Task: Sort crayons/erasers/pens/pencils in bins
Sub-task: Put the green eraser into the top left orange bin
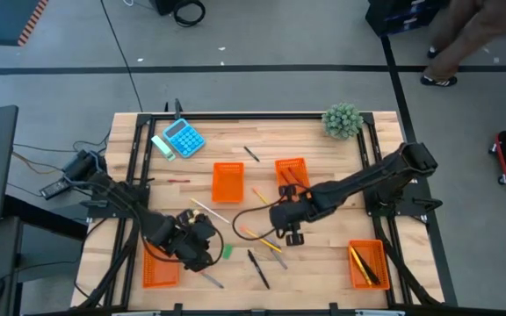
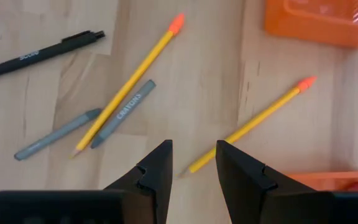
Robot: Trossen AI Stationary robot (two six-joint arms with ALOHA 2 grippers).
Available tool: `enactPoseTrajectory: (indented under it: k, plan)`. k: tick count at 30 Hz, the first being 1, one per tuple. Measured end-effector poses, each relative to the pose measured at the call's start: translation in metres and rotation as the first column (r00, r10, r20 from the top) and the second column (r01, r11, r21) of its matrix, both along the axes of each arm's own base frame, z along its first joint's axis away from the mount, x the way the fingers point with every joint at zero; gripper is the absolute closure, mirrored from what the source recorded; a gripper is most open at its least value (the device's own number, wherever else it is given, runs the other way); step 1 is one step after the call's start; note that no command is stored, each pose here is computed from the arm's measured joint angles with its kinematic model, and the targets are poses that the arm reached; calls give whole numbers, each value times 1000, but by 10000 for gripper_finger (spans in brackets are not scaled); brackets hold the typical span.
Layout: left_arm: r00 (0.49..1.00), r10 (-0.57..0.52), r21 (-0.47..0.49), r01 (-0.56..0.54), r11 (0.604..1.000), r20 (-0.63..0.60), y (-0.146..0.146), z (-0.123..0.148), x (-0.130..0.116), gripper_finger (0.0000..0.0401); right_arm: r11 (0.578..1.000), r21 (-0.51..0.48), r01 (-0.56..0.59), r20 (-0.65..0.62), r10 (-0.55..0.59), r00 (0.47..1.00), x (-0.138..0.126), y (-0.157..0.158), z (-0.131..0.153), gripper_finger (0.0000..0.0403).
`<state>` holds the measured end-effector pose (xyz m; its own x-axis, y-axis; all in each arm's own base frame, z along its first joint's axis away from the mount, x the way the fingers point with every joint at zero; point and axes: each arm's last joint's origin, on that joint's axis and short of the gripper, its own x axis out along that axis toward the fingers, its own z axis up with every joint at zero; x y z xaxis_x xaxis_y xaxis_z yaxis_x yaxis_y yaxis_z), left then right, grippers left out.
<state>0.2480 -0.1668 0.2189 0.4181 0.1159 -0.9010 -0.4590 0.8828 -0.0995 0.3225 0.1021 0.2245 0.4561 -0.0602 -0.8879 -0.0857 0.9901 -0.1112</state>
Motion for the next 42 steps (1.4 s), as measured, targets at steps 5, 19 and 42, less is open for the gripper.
enactPoseTrajectory:
  k: [5,19,42]
  plan:
    - [1000,26,51,-26,998,-2,11,-10,14,261,998,-69,-13,20,14,1000,-4,10,0,273]
    - [996,37,138,-47,989,75,0,-69,54,195,979,-128,156,-218,-181,959,-53,20,-46,273]
    - [999,-21,35,19,999,42,-29,-78,45,195,918,-79,389,-117,-396,911,-67,43,-50,273]
